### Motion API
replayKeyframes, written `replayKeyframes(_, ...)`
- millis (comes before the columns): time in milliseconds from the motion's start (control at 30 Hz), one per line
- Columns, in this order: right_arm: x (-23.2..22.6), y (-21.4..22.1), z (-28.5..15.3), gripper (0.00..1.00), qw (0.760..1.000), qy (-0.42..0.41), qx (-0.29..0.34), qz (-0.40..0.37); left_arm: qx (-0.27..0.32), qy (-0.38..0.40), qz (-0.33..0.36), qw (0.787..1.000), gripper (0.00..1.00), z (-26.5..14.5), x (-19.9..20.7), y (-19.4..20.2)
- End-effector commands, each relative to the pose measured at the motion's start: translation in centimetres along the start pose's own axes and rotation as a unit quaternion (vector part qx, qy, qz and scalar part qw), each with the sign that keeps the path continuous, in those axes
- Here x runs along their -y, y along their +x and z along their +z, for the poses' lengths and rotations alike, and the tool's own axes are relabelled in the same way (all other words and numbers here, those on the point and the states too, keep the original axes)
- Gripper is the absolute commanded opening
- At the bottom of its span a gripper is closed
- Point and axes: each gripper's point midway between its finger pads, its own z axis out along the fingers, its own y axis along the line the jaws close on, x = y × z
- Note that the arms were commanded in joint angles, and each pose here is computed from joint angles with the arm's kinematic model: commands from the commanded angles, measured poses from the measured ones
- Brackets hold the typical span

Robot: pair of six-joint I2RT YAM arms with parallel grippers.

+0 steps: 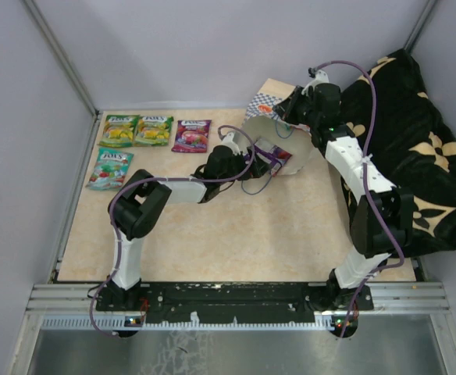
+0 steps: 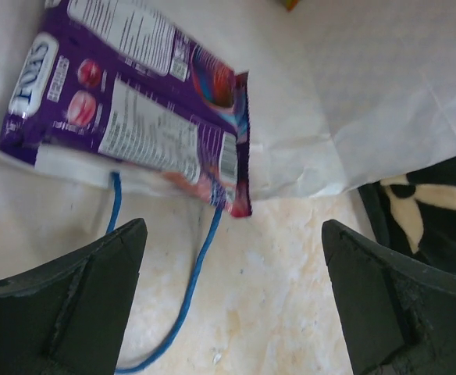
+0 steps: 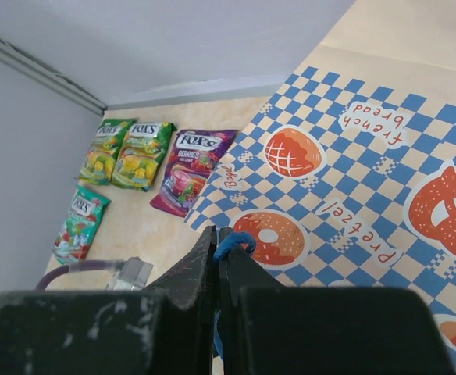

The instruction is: Take the snacks out of the paper bag

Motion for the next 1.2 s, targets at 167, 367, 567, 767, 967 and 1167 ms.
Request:
replayKeyframes(167, -1.9, -3.3, -2.1, 0.0, 0.998, -0.017, 0.047, -0.024, 0.069, 0.042, -0.002, 0.997, 0.87, 3.1, 3.3, -4.9)
replayKeyframes(367, -1.8, -3.7, -2.5, 0.0, 0.998, -0.01, 0.053, -0.03, 0.034, 0.016, 0.002, 0.999, 0.85, 3.5, 2.4, -3.8)
replayKeyframes(567, -1.8, -3.7, -2.4, 0.0, 0.998, -0.01, 0.054, -0.03, 0.007, -0.035, -0.001, 0.999, 0.83, 2.1, 0.5, -2.1)
replayKeyframes(767, -1.9, -3.3, -2.0, 0.0, 0.998, -0.018, 0.049, -0.024, 0.002, -0.05, -0.005, 0.999, 0.78, 3.3, -0.1, -2.0)
replayKeyframes(967, -1.6, -3.2, -2.1, 0.0, 0.998, -0.013, 0.048, -0.025, -0.012, -0.054, 0.0, 0.998, 0.65, 5.8, -0.5, -1.7)
replayKeyframes(1167, -1.6, -3.5, -2.4, 0.0, 0.998, -0.009, 0.052, -0.03, -0.033, -0.076, 0.009, 0.997, 0.67, 5.5, -1.8, -0.5)
